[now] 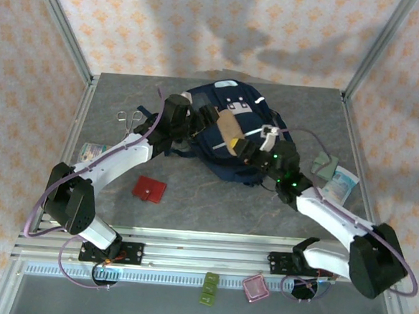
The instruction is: Pack books, pencil case, and school supplies into a backpack
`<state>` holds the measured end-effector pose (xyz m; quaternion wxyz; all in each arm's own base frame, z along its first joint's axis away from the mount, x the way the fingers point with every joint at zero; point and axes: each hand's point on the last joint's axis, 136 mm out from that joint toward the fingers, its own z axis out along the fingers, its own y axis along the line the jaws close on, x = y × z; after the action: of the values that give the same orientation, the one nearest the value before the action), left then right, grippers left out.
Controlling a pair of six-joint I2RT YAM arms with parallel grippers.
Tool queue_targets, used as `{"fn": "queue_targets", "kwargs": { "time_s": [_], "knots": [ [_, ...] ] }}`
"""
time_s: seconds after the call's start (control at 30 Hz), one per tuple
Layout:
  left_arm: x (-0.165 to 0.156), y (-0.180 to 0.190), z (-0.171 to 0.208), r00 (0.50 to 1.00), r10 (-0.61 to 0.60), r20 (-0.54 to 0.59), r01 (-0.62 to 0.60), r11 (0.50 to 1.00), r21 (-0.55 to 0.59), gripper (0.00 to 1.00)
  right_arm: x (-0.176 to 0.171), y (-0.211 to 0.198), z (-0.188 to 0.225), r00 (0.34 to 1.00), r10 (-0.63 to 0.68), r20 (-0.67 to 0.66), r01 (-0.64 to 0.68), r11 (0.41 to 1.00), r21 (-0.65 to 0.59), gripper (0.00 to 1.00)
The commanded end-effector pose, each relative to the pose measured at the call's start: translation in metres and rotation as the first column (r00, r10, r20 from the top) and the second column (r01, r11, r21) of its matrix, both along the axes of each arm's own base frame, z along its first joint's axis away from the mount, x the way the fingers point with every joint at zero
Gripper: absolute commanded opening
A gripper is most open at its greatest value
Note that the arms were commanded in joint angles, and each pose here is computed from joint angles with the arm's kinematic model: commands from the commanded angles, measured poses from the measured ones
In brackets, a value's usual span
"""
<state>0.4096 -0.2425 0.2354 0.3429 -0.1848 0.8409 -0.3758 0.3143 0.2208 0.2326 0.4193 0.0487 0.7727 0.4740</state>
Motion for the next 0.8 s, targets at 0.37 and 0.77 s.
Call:
{"fn": "queue_targets", "kwargs": {
  "time_s": [0.37, 0.77],
  "knots": [
    [0.014, -0.067, -0.053, 0.939, -0.344, 0.004, 0.250, 0.692, 0.677, 0.69, 0.003, -0.149, -0.021, 0.875, -0.472, -0.108, 0.459, 0.880, -0.126, 0.29],
    [0.028, -0.109, -0.113, 0.907, -0.406, -0.108, 0.261, 0.342, 0.903, 0.80, 0.003, -0.157, -0.031, 0.863, -0.489, -0.128, 0.477, 0.872, -0.115, 0.30]
  ]
}}
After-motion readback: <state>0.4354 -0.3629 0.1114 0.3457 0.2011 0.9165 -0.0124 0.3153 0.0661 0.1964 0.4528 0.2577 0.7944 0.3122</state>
